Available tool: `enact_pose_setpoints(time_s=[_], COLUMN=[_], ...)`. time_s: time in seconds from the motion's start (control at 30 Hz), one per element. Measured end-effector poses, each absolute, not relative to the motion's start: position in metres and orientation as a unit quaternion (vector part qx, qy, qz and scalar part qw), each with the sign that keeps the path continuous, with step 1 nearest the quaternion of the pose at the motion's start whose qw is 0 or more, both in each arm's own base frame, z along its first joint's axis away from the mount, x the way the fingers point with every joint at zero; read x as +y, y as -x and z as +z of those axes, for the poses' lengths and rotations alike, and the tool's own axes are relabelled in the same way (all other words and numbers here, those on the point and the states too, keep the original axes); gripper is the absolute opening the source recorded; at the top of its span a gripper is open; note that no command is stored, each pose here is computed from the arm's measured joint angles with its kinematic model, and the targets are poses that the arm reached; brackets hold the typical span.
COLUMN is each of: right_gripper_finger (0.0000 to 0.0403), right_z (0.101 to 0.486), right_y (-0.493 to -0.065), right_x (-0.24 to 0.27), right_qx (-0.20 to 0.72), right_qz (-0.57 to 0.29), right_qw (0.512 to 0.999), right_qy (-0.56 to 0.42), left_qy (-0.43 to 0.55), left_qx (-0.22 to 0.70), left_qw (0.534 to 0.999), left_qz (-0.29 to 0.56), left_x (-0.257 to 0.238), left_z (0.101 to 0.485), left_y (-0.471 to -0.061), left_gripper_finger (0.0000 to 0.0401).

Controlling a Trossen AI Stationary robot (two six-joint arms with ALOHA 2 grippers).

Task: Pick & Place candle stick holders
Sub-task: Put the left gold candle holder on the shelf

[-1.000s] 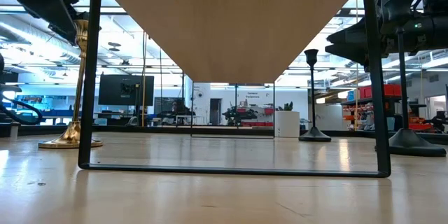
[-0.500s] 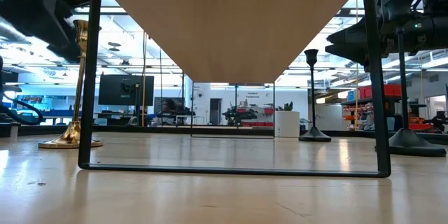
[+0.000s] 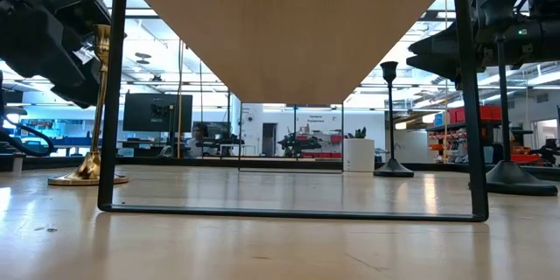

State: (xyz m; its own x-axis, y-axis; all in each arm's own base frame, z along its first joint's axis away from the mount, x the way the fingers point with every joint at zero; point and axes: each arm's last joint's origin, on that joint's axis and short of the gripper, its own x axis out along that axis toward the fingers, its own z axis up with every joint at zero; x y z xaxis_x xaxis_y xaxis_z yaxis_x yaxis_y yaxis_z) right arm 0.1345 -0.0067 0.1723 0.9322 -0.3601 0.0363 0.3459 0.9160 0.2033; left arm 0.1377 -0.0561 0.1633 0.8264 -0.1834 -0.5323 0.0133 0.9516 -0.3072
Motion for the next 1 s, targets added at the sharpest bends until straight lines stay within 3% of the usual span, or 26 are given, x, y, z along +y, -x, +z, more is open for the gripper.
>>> enact_pose_setpoints(time_s=[0.6,1.0], right_gripper_finger=[0.0169,0.0169], right_z=[0.172,0.172], right_y=[-0.134,-0.134], right_x=[-0.007,-0.007], right_qx=[-0.037,-0.037], right_qz=[-0.180,-0.180], right_qw=[0.978,0.978], right_qy=[-0.097,-0.097], left_qy=[0.120,0.115], left_qx=[0.233,0.256], left_qw=[0.965,0.959], left_qz=[-0.034,-0.029], left_x=[-0.056,-0.058], left_z=[0.169,0.160], left_y=[-0.143,-0.149], left_gripper_finger=[0.0190,0.0190])
